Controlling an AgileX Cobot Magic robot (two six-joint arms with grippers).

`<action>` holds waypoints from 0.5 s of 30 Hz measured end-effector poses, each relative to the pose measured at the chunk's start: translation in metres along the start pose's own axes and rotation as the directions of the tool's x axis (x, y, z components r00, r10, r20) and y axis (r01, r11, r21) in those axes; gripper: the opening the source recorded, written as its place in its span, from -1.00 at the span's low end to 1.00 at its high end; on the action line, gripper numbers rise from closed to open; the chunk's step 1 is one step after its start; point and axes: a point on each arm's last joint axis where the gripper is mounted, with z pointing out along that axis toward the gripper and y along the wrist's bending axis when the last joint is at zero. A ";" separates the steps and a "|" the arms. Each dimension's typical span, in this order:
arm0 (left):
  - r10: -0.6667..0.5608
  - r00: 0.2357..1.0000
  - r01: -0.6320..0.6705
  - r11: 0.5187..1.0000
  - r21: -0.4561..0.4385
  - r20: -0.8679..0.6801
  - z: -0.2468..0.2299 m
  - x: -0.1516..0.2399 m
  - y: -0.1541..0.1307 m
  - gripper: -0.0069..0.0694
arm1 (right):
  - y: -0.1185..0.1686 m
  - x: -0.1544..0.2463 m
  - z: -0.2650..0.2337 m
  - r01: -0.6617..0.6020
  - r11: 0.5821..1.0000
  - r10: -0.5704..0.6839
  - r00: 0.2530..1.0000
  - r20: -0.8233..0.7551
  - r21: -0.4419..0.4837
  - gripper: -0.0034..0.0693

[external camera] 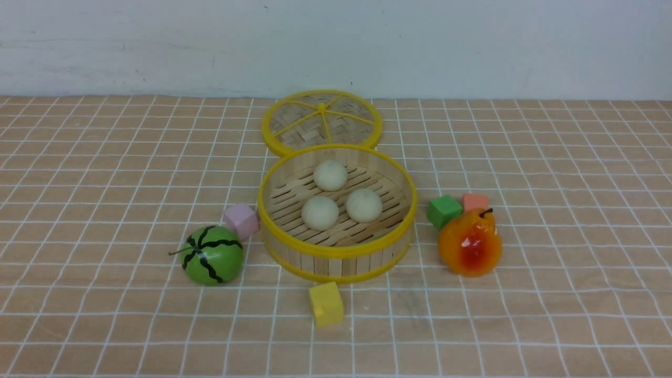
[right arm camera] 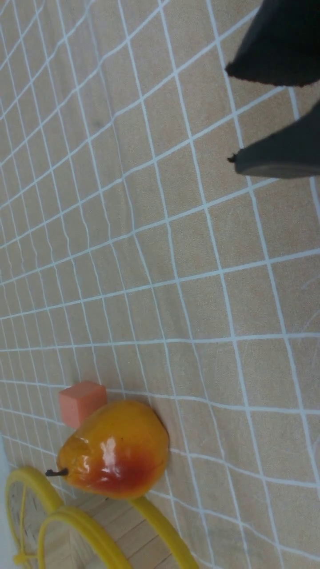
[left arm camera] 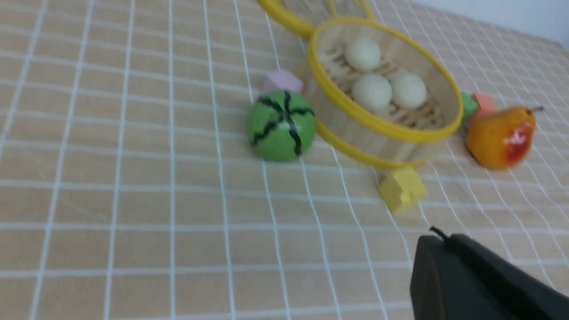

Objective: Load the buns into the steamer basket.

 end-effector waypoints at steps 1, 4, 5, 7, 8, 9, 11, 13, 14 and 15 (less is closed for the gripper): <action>0.007 1.000 -0.007 1.000 -0.006 0.023 0.002 0.002 0.001 -0.85 | 0.000 0.000 0.000 0.000 1.000 0.000 1.000 0.000 0.000 -0.24; 0.015 0.995 -0.012 1.000 -0.029 0.096 0.009 0.013 0.008 -0.85 | 0.000 0.000 0.000 0.000 1.000 0.000 1.000 0.000 0.000 -0.24; 0.020 0.993 -0.015 0.999 -0.042 0.120 0.013 0.020 0.011 -0.85 | 0.000 0.000 0.000 0.000 1.000 0.000 1.000 0.000 0.000 -0.24; 0.028 0.987 -0.015 0.996 -0.083 0.160 0.021 0.040 0.020 -0.85 | 0.000 0.000 0.000 0.000 1.000 0.000 1.000 0.000 0.000 -0.24; 0.027 0.983 -0.010 0.996 -0.094 0.181 0.023 0.047 0.024 -0.85 | 0.000 0.000 0.000 0.000 1.000 0.000 1.000 0.000 0.000 -0.24; 0.025 0.984 -0.006 0.994 -0.105 0.178 0.026 0.052 0.026 -0.85 | 0.000 0.000 0.000 0.000 1.000 0.000 1.000 0.000 0.000 -0.24; 0.015 0.978 0.015 0.990 -0.142 0.207 0.033 0.072 0.036 -0.85 | 0.000 0.000 0.000 0.000 1.000 0.000 1.000 0.000 0.000 -0.24; -0.009 0.989 0.041 0.976 -0.214 0.148 0.048 0.102 0.050 -0.85 | 0.000 0.000 0.000 0.000 1.000 0.000 1.000 0.000 0.000 -0.24; -0.015 0.991 0.045 0.973 -0.225 0.134 0.049 0.106 0.052 -0.85 | 0.000 0.000 0.000 0.000 1.000 0.000 1.000 0.000 0.000 -0.24; -0.022 0.993 0.049 0.969 -0.241 0.116 0.051 0.110 0.054 -0.85 | 0.000 0.000 0.000 0.000 1.000 0.000 1.000 0.000 0.000 -0.24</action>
